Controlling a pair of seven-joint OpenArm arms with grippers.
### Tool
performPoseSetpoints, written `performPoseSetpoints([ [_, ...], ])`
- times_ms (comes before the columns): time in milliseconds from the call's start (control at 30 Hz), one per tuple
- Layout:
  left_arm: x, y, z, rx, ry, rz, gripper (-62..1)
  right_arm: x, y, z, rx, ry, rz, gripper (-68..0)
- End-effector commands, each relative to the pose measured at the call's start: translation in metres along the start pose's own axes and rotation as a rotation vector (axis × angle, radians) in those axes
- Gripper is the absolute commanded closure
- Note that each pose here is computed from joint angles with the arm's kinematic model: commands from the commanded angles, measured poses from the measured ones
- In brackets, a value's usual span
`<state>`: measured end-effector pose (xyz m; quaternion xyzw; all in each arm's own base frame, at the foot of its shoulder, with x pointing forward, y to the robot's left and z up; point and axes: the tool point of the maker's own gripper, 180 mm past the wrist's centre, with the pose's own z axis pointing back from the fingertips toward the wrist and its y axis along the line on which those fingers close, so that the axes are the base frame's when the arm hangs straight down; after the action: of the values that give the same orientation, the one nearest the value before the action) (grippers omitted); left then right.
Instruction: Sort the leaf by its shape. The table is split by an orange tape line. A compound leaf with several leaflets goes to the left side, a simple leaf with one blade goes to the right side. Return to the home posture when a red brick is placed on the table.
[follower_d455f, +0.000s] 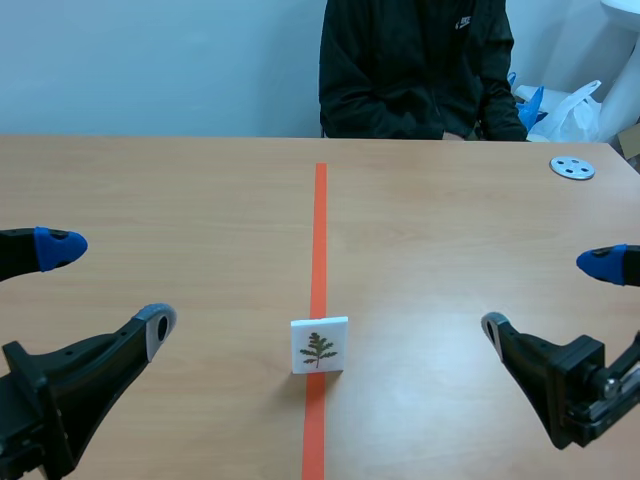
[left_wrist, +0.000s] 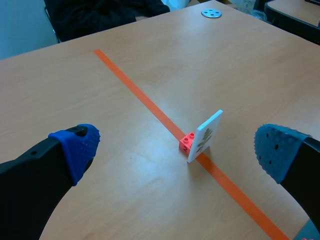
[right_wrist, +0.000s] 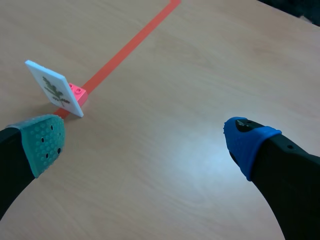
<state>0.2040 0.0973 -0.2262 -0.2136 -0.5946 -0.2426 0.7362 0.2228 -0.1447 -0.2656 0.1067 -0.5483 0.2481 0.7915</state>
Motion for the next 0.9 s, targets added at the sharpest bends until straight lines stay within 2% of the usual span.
performPoseSetpoints([
  [0,0.008,-0.003,-0.001,-0.008,-0.034,0.006,-62.3,0.008,-0.005,-0.002,-0.007,-0.022,0.012,-67.9],
  [200,0.008,-0.003,-0.001,-0.008,-0.035,0.006,-62.3,0.011,0.000,-0.011,0.021,-0.011,0.021,-67.9],
  [400,0.008,-0.003,-0.001,-0.008,-0.035,0.006,-62.3,0.010,0.029,-0.027,0.130,-0.019,0.000,-67.9],
  [733,0.008,-0.003,-0.001,-0.008,-0.035,0.007,-62.3,-0.012,0.056,-0.064,0.261,0.001,-0.037,-67.9],
  [867,0.008,-0.003,-0.001,-0.008,-0.035,0.007,-62.3,-0.018,0.066,-0.081,0.306,0.005,-0.010,-67.9],
])
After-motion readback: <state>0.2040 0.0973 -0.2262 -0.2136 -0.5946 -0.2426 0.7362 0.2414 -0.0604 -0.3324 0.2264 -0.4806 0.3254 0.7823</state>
